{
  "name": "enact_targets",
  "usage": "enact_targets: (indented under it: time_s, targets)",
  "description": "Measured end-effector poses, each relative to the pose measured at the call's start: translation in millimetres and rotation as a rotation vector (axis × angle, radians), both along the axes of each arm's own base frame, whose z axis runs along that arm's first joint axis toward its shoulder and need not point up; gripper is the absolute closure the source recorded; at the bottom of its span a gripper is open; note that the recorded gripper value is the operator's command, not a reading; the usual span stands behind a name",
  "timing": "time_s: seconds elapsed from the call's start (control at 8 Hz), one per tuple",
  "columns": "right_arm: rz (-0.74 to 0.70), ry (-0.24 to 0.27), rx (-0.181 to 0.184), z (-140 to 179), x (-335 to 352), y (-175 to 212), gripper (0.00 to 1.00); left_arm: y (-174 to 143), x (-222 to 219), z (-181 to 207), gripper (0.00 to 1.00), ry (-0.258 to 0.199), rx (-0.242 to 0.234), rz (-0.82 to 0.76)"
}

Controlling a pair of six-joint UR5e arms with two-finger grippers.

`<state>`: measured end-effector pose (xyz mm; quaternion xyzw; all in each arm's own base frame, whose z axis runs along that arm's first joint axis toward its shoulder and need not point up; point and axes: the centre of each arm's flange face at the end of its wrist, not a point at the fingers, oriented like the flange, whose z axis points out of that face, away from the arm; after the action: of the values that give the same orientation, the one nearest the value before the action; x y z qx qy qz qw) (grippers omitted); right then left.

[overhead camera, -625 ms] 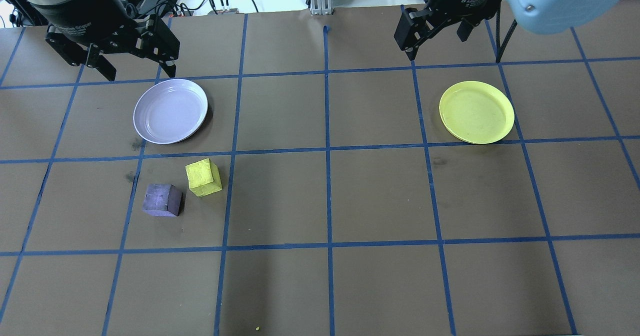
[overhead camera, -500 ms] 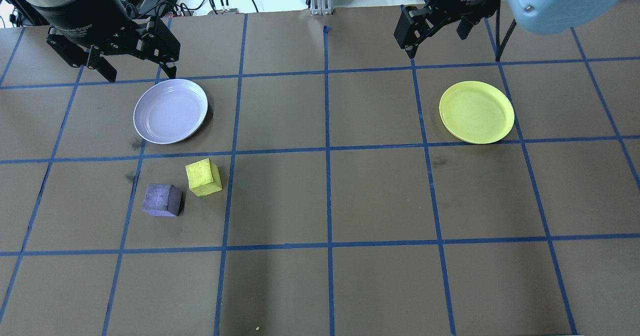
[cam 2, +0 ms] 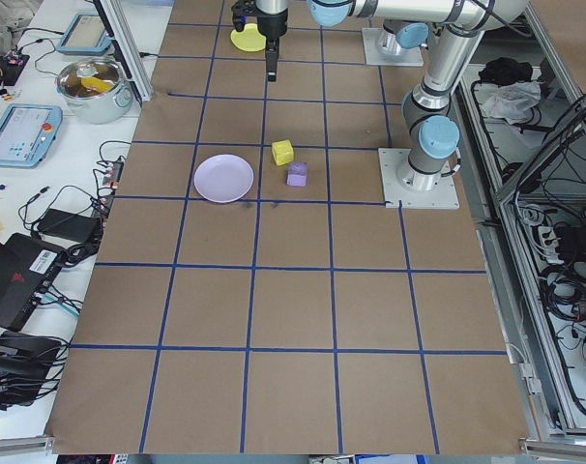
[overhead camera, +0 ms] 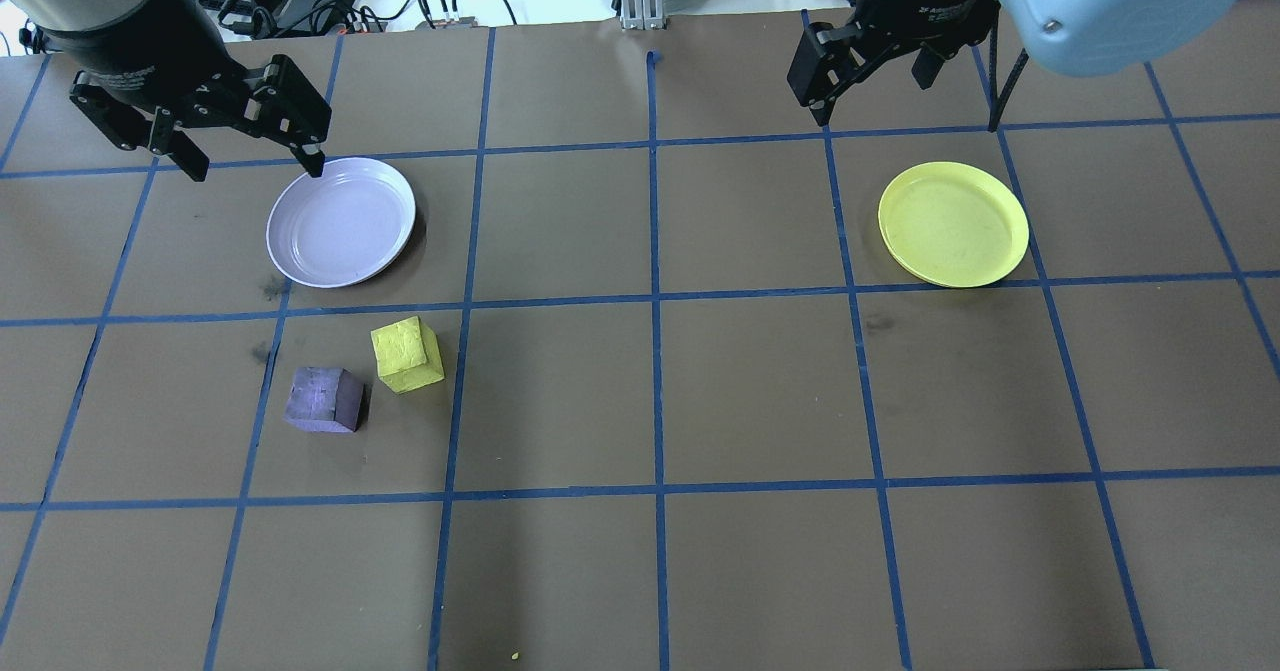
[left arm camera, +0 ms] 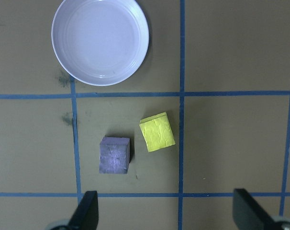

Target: Sort blocks by color into plates

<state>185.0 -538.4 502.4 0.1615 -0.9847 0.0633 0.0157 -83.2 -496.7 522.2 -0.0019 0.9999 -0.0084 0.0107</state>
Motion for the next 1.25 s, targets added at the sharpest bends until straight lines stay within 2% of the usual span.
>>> enact_targets:
  time_s: [0.12,0.5,1.0,1.25]
  targets:
    - [-0.001,0.001,0.011,-5,-1,2,0.0,2,15,-15,0.0,0.003,0.035,0.024]
    - [0.0,0.0,0.02,-9,-1,4,0.0,18,51,-89,0.0,0.025,0.181,0.069]
    - [0.001,-0.001,0.015,-8,-1,5,0.0,21,137,-179,0.0,0.116,0.344,0.06]
    - [0.002,-0.002,0.013,-8,-1,4,0.0,10,150,-228,0.0,0.123,0.351,0.068]
